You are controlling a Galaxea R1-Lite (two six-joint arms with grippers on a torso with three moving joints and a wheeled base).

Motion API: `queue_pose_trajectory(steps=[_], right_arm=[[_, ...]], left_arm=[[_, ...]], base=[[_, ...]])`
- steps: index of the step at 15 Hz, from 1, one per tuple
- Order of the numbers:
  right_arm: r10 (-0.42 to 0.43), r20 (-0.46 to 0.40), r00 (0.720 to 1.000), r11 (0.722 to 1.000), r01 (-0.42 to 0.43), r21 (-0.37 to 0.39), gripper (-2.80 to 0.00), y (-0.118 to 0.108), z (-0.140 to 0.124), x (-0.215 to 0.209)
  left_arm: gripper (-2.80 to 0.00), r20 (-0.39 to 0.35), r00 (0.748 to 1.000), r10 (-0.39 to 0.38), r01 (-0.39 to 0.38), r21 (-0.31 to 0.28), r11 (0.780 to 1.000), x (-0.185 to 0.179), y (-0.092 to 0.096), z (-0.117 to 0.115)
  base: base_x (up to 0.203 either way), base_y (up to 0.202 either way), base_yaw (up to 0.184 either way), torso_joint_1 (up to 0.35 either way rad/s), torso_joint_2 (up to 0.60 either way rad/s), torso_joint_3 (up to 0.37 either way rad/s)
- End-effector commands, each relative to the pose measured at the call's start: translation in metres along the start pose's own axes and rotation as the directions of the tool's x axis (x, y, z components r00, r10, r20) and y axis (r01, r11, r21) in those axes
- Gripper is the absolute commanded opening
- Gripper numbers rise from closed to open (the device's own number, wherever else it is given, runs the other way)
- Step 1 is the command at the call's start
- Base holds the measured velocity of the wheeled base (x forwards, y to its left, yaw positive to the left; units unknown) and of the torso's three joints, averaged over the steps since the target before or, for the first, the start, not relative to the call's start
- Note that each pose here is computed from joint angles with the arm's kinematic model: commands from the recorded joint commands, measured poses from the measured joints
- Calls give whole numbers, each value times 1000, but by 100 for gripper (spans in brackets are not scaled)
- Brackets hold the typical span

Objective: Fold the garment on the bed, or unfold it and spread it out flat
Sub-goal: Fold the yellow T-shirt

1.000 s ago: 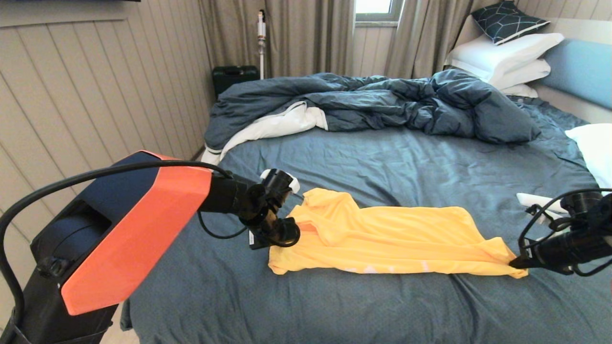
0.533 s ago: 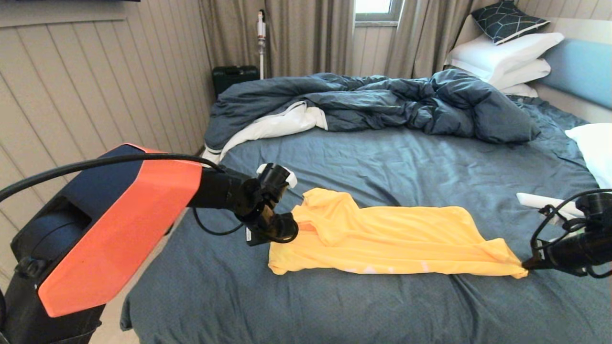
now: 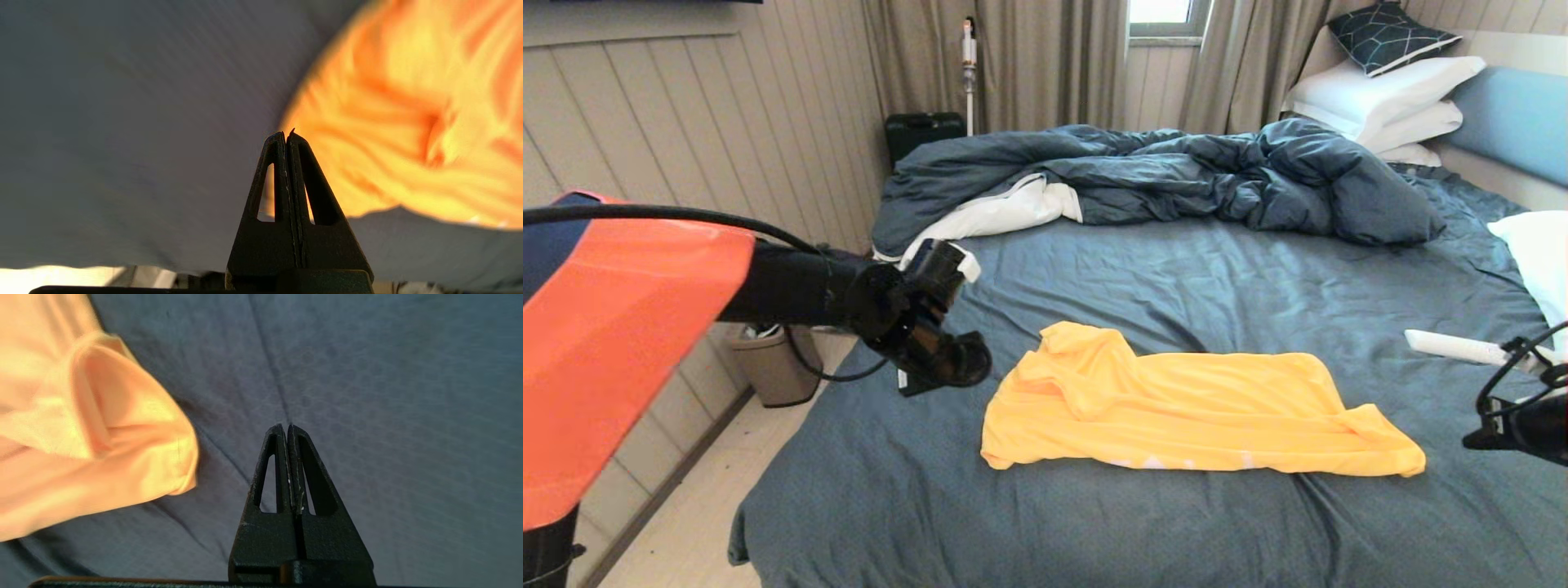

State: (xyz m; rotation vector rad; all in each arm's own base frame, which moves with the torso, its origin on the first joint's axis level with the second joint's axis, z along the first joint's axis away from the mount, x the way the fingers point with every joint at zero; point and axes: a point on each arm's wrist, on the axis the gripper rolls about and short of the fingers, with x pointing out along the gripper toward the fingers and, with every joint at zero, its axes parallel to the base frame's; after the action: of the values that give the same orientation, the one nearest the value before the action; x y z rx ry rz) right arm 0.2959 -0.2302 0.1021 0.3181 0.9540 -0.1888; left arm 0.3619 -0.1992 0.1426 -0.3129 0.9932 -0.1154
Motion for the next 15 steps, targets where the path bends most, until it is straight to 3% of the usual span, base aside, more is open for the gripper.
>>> queue_pose_trajectory(steps=[1, 3, 5, 6, 7, 9, 10, 12, 15], right_arm=[[-8, 59, 998, 1000, 7, 7, -280, 3, 12, -18], [13, 103, 995, 999, -17, 43, -280, 16, 29, -29], [70, 154, 986, 994, -82, 71, -280, 42, 53, -39], [102, 173, 980, 989, -119, 90, -280, 59, 65, -42], [141, 171, 975, 983, -159, 94, 0, 78, 75, -40], [205, 150, 967, 972, -218, 83, 0, 105, 87, -25], [228, 137, 964, 968, -240, 78, 0, 115, 91, -15], [250, 113, 962, 964, -258, 63, 0, 126, 92, 1], [265, 65, 962, 962, -269, 53, 0, 137, 86, 18]], left_arm=[[-280, 66, 998, -10, 12, -31, 999, -23, 14, 20], [-280, 125, 991, -40, 44, -34, 998, -41, 27, 44], [-280, 120, 985, -123, 122, 14, 992, -53, 32, 57], [0, 97, 981, -170, 165, 54, 985, -56, 31, 60], [0, 69, 974, -218, 211, 97, 973, -54, 31, 63], [0, -3, 964, -267, 264, 166, 950, -35, 35, 65], [0, -20, 962, -273, 273, 167, 948, -22, 41, 68], [0, 2, 956, -292, 289, 150, 946, -11, 56, 80], [0, 13, 920, -393, 386, 155, 909, -3, 63, 96]], base=[[0, 0, 0, 0, 0, 0], [0, 0, 0, 0, 0, 0], [0, 0, 0, 0, 0, 0], [0, 0, 0, 0, 0, 0], [0, 0, 0, 0, 0, 0], [0, 0, 0, 0, 0, 0], [0, 0, 0, 0, 0, 0], [0, 0, 0, 0, 0, 0], [0, 0, 0, 0, 0, 0]])
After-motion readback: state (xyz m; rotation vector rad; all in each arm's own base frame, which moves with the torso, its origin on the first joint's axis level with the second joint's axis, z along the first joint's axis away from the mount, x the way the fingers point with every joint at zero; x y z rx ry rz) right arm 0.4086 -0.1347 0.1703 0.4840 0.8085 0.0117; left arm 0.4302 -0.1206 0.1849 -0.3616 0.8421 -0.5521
